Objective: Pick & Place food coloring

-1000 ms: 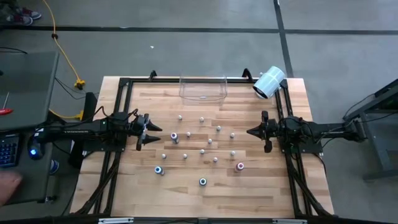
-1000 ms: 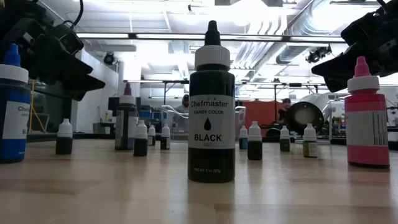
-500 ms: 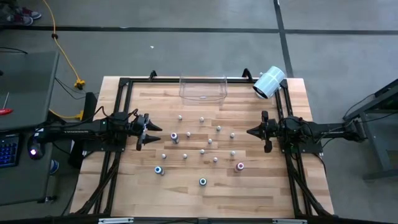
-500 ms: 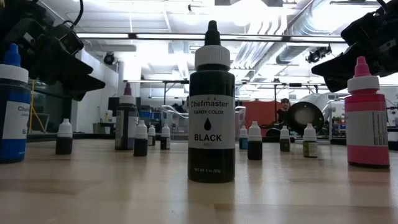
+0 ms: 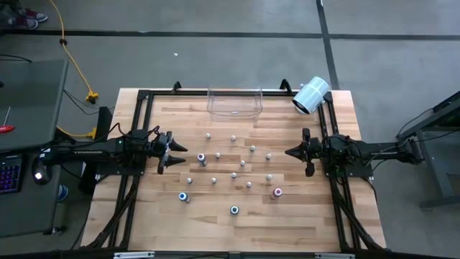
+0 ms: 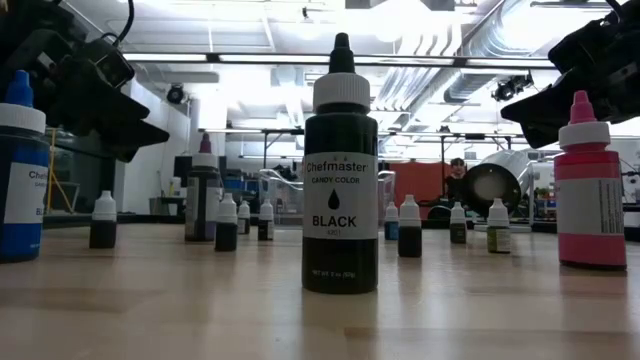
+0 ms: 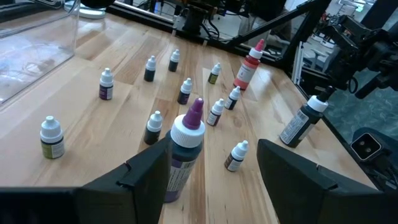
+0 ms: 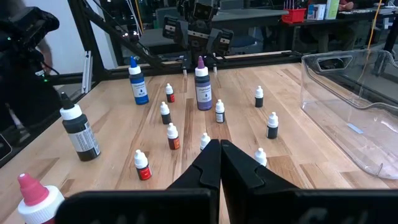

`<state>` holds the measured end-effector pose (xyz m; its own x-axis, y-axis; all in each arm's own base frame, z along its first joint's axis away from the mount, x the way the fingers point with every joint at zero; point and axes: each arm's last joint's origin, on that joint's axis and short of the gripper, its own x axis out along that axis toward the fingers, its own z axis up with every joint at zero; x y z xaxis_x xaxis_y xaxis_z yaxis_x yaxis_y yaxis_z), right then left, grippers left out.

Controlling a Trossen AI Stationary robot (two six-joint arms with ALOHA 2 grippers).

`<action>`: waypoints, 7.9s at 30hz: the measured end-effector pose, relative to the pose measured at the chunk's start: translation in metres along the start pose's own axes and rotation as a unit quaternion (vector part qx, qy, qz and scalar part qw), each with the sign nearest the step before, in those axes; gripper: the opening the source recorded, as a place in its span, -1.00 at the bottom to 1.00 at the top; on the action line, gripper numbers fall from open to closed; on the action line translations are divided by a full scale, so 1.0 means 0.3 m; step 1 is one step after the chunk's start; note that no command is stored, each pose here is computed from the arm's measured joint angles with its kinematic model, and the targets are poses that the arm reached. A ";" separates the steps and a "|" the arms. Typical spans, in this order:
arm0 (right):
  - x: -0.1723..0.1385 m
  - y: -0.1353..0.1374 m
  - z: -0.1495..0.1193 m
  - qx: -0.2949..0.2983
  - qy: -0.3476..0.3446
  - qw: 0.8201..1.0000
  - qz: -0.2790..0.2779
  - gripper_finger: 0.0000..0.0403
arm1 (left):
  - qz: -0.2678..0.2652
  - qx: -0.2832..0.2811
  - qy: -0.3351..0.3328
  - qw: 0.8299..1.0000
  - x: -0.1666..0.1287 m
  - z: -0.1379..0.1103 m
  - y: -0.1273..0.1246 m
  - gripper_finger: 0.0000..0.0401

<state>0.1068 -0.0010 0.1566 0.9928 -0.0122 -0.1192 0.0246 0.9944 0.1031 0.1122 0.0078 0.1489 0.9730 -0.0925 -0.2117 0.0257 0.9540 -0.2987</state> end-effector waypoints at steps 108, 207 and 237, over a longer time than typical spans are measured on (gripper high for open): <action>0.052 0.042 0.625 -0.120 0.329 0.928 -0.125 -1.00 | 0.000 0.000 0.000 1.000 0.000 0.000 0.000 0.17; 0.521 -0.088 0.098 0.006 0.524 0.851 -0.030 0.03 | 0.000 0.000 0.000 1.000 0.000 0.000 0.000 0.17; 0.523 -0.088 0.100 0.015 0.521 0.853 -0.037 -0.33 | -0.001 0.000 0.000 1.000 0.000 0.000 0.000 0.17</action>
<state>0.2653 -0.0324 0.1648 0.3460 0.0404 -0.9374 0.1017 0.9916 0.0803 0.1122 0.0078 0.1490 0.9729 -0.0943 -0.2113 0.0275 0.9539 -0.2989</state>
